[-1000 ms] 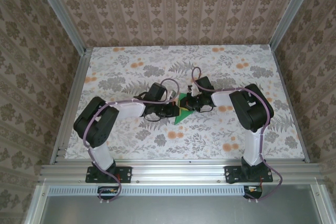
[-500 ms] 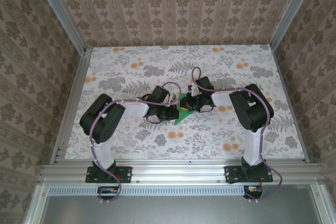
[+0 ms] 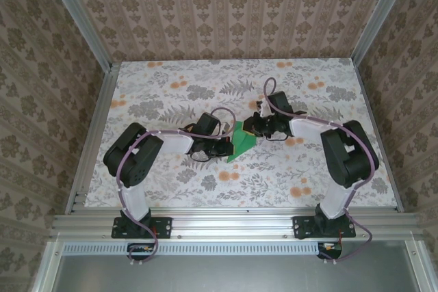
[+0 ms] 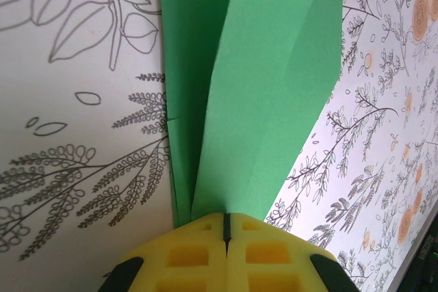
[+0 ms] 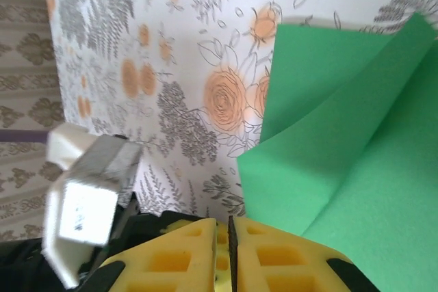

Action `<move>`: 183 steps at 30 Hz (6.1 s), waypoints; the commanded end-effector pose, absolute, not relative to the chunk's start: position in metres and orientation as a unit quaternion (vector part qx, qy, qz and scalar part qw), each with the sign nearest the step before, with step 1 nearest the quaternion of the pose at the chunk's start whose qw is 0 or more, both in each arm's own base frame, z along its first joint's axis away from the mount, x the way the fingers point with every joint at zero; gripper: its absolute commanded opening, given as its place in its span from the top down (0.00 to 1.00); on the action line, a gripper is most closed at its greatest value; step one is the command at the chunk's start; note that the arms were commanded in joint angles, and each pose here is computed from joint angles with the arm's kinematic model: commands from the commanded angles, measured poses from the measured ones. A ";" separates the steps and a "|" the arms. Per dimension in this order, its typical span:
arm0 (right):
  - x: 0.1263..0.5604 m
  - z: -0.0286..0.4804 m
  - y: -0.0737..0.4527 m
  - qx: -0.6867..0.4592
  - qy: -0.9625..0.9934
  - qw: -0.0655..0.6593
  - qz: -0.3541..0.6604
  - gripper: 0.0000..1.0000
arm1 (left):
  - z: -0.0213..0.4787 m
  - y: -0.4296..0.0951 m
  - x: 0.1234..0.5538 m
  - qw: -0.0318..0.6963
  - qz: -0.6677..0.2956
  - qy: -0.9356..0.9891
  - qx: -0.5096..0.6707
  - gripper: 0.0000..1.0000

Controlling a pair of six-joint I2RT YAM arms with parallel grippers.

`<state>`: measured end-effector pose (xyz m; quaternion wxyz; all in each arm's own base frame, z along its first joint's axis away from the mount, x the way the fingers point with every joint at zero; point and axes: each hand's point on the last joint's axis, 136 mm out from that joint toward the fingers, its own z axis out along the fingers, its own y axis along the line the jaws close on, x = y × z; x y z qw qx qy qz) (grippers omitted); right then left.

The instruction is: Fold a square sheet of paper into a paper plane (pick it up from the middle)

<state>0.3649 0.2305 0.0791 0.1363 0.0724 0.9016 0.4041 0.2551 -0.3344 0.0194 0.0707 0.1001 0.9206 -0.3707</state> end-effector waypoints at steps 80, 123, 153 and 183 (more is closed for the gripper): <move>0.485 0.063 0.186 0.130 0.899 0.142 0.394 0.88 | -0.057 -0.268 0.195 -0.054 -0.249 0.965 0.058 1.00; 0.286 -0.021 0.247 0.083 0.941 0.004 0.329 0.89 | 0.088 -0.299 0.252 0.117 -0.326 0.934 0.092 0.87; 0.261 0.141 0.215 0.068 0.908 0.199 0.363 0.71 | 0.162 -0.284 0.244 0.241 -0.329 0.911 0.062 0.84; 0.307 0.054 0.268 0.106 0.906 0.107 0.396 0.88 | 0.128 -0.340 0.217 0.140 -0.344 0.919 0.129 0.90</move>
